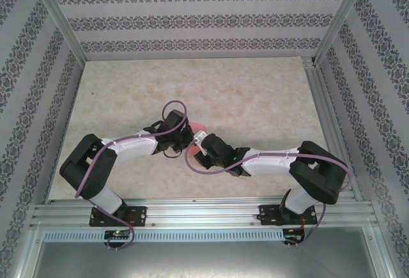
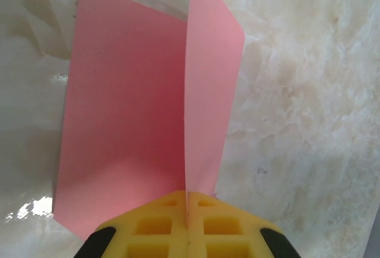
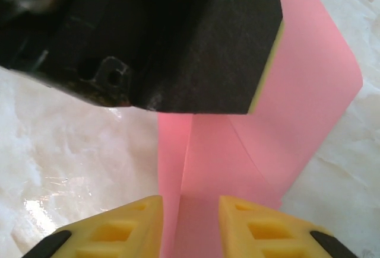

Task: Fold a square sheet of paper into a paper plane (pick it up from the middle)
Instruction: Fourth fold the wing at the center of the table.

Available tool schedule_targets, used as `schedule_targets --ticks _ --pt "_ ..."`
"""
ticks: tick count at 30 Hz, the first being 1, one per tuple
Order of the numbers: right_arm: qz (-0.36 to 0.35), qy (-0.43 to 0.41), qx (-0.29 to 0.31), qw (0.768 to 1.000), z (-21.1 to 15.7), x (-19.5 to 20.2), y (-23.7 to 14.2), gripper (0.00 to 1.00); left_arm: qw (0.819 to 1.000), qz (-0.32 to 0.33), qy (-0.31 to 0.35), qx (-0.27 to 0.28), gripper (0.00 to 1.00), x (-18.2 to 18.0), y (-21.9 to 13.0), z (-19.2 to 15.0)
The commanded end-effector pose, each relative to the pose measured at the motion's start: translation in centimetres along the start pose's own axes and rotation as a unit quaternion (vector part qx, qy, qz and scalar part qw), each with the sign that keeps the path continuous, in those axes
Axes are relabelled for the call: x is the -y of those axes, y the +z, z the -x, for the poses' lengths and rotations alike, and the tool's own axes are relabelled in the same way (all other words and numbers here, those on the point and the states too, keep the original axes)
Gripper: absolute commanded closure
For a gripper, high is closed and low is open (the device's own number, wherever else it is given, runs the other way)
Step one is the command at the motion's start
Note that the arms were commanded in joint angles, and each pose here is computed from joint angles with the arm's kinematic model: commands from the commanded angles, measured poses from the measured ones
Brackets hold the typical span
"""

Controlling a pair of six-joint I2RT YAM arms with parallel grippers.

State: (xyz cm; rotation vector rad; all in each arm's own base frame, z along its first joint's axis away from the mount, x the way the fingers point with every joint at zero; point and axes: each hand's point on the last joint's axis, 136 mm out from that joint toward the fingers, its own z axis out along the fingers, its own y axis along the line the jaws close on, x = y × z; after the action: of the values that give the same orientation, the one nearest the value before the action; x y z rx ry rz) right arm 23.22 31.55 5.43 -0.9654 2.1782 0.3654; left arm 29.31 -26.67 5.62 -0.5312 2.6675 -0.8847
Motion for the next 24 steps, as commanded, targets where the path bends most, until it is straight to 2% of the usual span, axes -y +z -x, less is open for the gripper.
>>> schedule_targets --ticks 1,4,6,10,20,24 --pt "-0.022 -0.001 0.007 1.0 0.8 0.4 0.1 0.75 1.0 -0.005 -0.01 -0.004 0.93 0.6 -0.1 0.3" --pt "-0.028 0.001 0.005 1.0 0.6 0.6 0.2 0.79 1.0 -0.007 -0.01 -0.003 0.93 0.7 -0.1 0.3" --pt "-0.025 0.0 0.005 1.0 0.6 0.5 0.2 0.85 1.0 -0.006 -0.011 -0.003 0.93 0.7 -0.1 0.3" --pt "-0.012 0.007 0.008 1.0 0.5 0.1 0.1 0.86 1.0 -0.006 -0.011 -0.002 0.92 0.8 -0.2 0.4" --pt "0.034 0.056 0.08 0.995 1.3 -0.4 -1.9 0.58 1.0 -0.005 -0.013 -0.002 0.92 1.0 -0.2 0.5" --pt "0.038 0.048 0.064 0.996 0.3 -0.7 -1.2 0.52 1.0 -0.009 -0.014 -0.003 0.92 1.2 -0.2 0.6"
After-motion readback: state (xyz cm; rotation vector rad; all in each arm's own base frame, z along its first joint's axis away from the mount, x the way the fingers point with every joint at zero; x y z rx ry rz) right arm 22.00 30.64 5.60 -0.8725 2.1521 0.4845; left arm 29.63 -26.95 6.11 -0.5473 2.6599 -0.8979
